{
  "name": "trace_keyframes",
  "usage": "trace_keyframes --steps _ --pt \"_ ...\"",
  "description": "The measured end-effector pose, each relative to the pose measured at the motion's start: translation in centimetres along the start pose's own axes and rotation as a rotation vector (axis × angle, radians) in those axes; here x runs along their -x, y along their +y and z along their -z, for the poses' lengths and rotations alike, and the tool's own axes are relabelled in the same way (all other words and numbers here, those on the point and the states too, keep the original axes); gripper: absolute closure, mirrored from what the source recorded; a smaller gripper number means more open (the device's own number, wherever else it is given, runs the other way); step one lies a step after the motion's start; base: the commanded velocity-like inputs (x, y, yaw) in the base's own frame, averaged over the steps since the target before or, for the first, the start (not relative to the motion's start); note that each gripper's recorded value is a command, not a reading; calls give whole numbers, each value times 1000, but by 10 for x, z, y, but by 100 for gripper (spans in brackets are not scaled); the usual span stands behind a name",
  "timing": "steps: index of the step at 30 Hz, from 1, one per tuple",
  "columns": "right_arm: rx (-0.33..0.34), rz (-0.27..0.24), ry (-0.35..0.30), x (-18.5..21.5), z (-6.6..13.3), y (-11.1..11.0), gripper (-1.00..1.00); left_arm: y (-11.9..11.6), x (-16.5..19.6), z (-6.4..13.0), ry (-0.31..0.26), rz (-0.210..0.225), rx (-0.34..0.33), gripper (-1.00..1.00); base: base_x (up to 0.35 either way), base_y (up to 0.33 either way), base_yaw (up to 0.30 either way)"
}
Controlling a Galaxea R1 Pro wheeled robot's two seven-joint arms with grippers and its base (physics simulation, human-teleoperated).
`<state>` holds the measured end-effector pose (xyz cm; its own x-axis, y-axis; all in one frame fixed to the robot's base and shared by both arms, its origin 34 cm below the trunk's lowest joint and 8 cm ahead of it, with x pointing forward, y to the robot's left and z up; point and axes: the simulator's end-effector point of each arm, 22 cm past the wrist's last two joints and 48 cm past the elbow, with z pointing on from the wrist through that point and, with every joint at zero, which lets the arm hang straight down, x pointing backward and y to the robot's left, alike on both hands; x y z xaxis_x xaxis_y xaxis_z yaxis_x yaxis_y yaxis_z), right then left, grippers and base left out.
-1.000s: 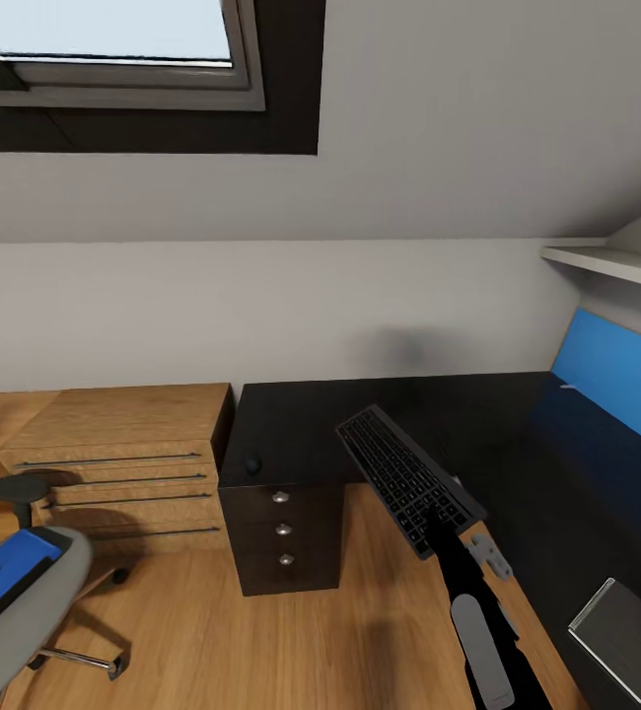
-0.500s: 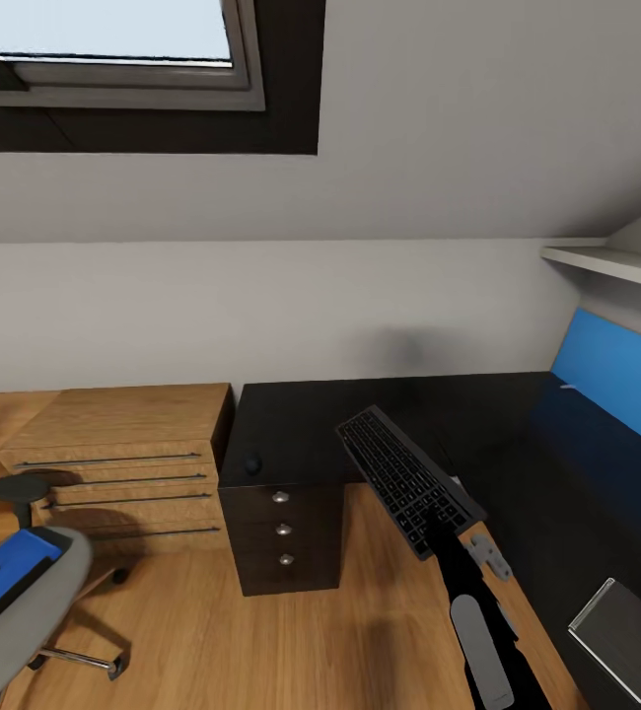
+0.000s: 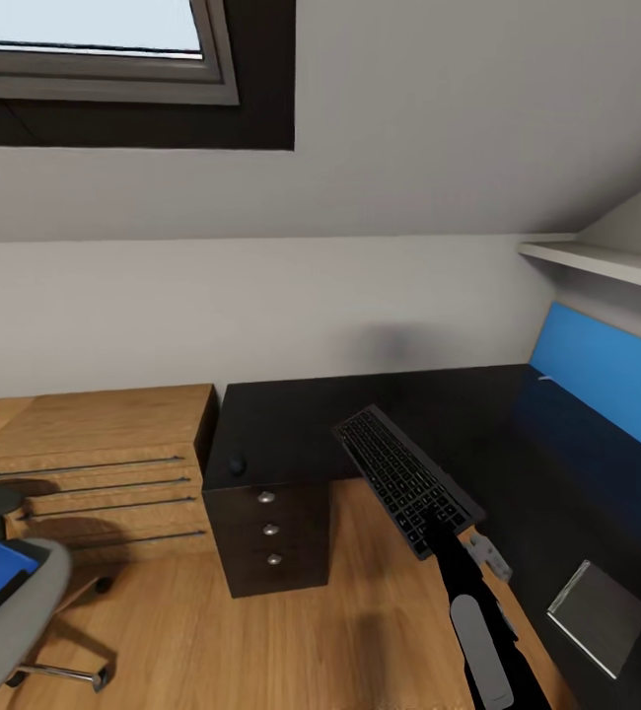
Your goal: In the bedroom, organize the workspace by keeping the computer under the desk, ensuring the monitor is on the desk, placing the keyboard on the desk next to the monitor, placing the mouse on the desk next to the keyboard, moving the folder from the swivel chair onto the desk next to the mouse, stacking the notebook on top of the folder with the pen on top of the notebook, and positioning the swivel chair next to the desk.
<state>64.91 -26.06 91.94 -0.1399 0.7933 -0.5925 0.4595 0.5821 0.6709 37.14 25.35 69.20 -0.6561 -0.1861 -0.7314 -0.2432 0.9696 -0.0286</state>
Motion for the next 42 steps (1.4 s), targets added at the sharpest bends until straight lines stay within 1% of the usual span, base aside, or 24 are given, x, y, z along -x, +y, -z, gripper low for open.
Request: trace_keyframes --steps 11,15,19,26,28,30,31,36,42 --pt "-7 2 5 -3 -1 -4 100 1 -3 0 8 -1 2 -100 0 0 -216" --pt "-9 2 6 -3 -2 -4 100 1 -4 1 10 -2 2 -100 2 0 -120" --pt "-9 3 8 -4 -2 -5 100 1 -4 1 10 -1 2 -100 82 60 -38" --pt "-9 3 12 -5 -2 -4 100 1 -4 1 10 -1 2 -100 209 178 -8" --pt "-3 7 18 -8 -1 -1 100 1 -4 1 10 -1 2 -100 235 190 -2" --pt "23 25 37 -18 0 11 100 1 -4 1 10 -1 2 -100 221 143 0" --pt "28 32 40 -19 0 13 100 1 -4 1 10 -1 2 -100 211 110 0" --pt "38 41 40 -21 1 17 100 1 -4 1 10 -1 2 -100 159 48 0" --pt "39 44 40 -21 1 17 100 1 -5 1 11 -2 2 -100 41 7 0"
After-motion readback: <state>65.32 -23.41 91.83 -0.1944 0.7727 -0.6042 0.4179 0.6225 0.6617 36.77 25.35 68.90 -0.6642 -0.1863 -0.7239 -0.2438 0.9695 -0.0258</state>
